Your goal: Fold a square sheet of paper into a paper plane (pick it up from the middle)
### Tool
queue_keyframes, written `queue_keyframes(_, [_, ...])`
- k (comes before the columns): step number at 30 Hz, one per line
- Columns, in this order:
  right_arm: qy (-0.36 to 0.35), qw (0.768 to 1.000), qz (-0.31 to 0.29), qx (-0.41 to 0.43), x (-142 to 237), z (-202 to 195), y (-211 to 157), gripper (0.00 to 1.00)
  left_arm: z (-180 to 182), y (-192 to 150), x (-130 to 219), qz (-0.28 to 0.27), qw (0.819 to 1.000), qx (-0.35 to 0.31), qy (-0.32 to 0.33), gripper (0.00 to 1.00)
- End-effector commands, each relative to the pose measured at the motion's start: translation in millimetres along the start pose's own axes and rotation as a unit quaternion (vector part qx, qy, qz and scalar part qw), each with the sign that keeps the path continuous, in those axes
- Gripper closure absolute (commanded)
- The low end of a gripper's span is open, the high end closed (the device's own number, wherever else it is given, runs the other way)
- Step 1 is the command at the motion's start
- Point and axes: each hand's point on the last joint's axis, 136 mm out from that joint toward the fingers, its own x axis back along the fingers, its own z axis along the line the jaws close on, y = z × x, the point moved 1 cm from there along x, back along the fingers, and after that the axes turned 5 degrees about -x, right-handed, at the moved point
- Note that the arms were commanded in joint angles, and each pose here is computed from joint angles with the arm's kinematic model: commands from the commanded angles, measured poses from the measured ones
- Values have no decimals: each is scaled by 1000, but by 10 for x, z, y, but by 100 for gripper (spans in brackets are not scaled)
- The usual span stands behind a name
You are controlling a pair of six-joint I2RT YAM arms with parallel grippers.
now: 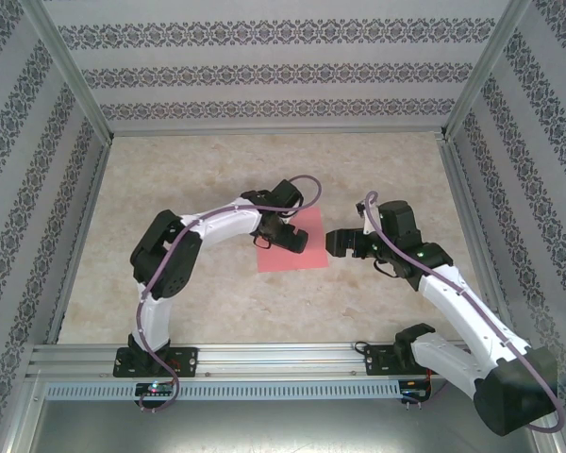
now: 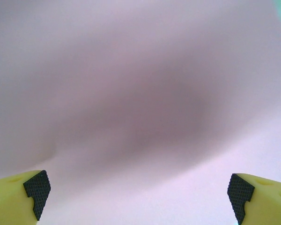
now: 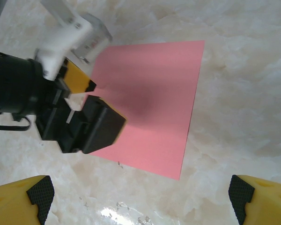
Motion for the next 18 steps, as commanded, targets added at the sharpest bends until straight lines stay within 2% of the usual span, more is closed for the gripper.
queue_keyframes(1, [-32,999,-5,-14,-21,-11,20,2,96,-28,444,-24,1000,0,0,0])
queue_keyframes(8, [-63,998,24,3,-254,128,21,2,346,-405,720,-33,999,33,-3,0])
queue_keyframes(18, [-95,994,56,-17,-762,354,42,2,704,-704,875,-98,989,104,-45,0])
